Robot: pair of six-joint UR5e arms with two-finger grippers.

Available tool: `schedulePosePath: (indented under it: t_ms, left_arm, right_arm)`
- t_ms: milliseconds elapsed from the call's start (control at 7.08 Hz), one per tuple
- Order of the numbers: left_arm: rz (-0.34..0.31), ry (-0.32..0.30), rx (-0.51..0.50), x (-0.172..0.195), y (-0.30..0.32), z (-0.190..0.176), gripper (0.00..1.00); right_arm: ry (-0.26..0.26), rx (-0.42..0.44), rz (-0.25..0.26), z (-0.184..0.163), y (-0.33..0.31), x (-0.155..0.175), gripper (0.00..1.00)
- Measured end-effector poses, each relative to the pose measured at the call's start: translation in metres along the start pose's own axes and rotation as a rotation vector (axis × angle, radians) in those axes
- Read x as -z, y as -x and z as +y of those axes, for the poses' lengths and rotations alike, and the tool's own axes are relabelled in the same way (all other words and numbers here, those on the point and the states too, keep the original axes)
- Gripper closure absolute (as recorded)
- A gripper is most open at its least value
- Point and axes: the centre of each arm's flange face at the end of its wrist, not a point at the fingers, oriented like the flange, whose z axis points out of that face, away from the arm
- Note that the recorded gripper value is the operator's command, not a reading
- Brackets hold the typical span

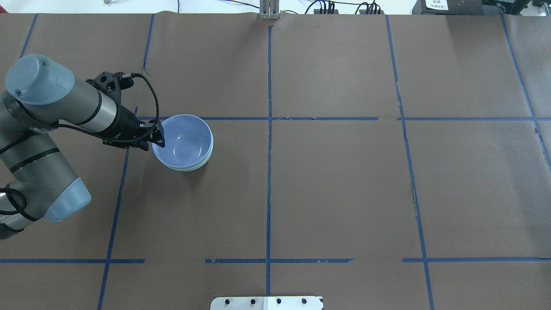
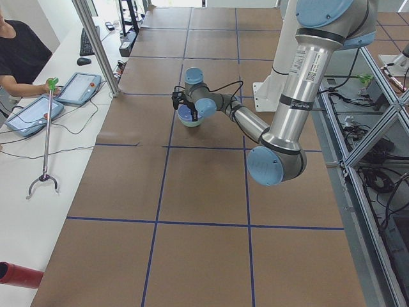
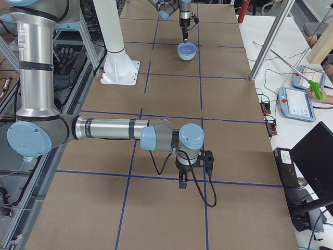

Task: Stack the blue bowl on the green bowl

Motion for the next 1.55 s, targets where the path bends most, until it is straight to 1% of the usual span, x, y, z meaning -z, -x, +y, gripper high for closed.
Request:
schedulePosePath:
  t_ms: [282, 424, 565, 706, 847, 988, 1129, 1271, 1412, 1553]
  left_arm:
    - [0.012, -0.008, -0.011, 0.002, 0.002, -0.001, 0.00]
    - [0.023, -0.020, -0.013, 0.012, 0.000, -0.004, 0.00]
    - [0.038, -0.049, -0.034, 0.030, 0.000, -0.012, 0.00]
    - [0.040, -0.090, -0.097, 0.055, 0.007, -0.027, 0.00]
    - [0.018, -0.129, -0.180, 0.078, 0.022, -0.044, 0.00]
    - [-0.010, -0.156, -0.238, 0.096, 0.042, -0.056, 0.00]
    - [-0.046, -0.182, -0.284, 0.116, 0.071, -0.067, 0.00]
    - [-0.089, -0.194, -0.349, 0.138, 0.113, -0.079, 0.00]
    - [-0.127, -0.175, -0.405, 0.159, 0.162, -0.088, 0.00]
    - [-0.164, -0.148, -0.401, 0.174, 0.212, -0.094, 0.00]
  right_arm:
    - [0.000, 0.000, 0.000, 0.000, 0.000, 0.000, 0.00]
    - [0.000, 0.001, 0.000, 0.000, 0.000, 0.000, 0.00]
    - [0.000, 0.000, 0.000, 0.000, 0.000, 0.000, 0.00]
    - [0.000, 0.000, 0.000, 0.000, 0.000, 0.000, 0.00]
    - [0.000, 0.000, 0.000, 0.000, 0.000, 0.000, 0.00]
    - [0.000, 0.000, 0.000, 0.000, 0.000, 0.000, 0.00]
    - [0.000, 0.000, 0.000, 0.000, 0.000, 0.000, 0.00]
    - [0.000, 0.000, 0.000, 0.000, 0.000, 0.000, 0.00]
    - [0.000, 0.000, 0.000, 0.000, 0.000, 0.000, 0.00]
    - [0.000, 0.000, 0.000, 0.000, 0.000, 0.000, 0.00]
